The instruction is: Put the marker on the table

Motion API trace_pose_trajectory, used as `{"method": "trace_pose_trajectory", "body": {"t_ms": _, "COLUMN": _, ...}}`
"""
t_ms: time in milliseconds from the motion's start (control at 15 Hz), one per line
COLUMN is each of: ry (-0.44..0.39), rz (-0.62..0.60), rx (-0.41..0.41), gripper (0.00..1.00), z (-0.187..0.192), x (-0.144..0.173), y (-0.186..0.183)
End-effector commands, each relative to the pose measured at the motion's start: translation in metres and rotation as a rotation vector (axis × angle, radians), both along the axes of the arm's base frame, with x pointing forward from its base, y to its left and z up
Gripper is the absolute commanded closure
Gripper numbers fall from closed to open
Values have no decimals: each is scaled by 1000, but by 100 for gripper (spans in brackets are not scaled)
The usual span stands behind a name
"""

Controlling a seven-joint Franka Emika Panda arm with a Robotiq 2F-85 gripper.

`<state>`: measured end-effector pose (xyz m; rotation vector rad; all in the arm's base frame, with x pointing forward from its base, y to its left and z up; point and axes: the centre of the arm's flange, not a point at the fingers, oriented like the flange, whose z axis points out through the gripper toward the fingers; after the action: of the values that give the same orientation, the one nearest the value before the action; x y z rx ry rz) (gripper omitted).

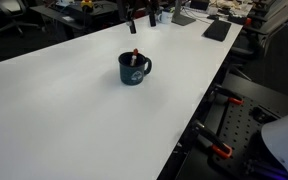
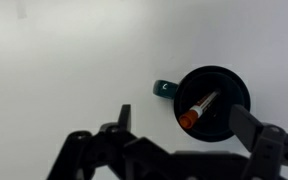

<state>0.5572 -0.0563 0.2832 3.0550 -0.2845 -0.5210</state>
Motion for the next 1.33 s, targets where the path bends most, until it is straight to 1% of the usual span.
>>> {"method": "trace_pose_trajectory", "body": {"t_ms": 0, "ry": 2, "rz": 24, "rx": 24, "gripper": 0, "z": -5, "x": 21, "y": -2}}
{"method": "trace_pose_trajectory", "body": {"t_ms": 200, "ry": 1, "rz": 45, "rx": 48, "gripper": 0, "z": -11, "x": 28, "y": 6}}
{"method": "trace_pose_trajectory", "body": {"t_ms": 400, "ry": 9, "rz": 72, "rx": 77, "gripper": 0, "z": -20, "x": 22, "y": 18}}
{"method": "trace_pose_trajectory", "body": {"t_ms": 600, "ry": 18, "rz": 70, "rx": 106, "gripper": 0, "z": -25, "x": 13, "y": 23}}
{"method": "trace_pose_trajectory", "body": {"t_ms": 667, "ry": 17, "rz": 63, "rx": 75, "gripper": 0, "z": -26, "x": 19, "y": 20}}
{"method": "trace_pose_trajectory", "body": {"t_ms": 1000, "ry": 18, "rz": 59, "rx": 82, "gripper": 0, "z": -27, "x": 18, "y": 21}}
{"method": "trace_pose_trajectory", "body": {"t_ms": 1267, "ry": 36, "rz": 47, "rx": 77, "gripper": 0, "z": -34, "x": 20, "y": 14}}
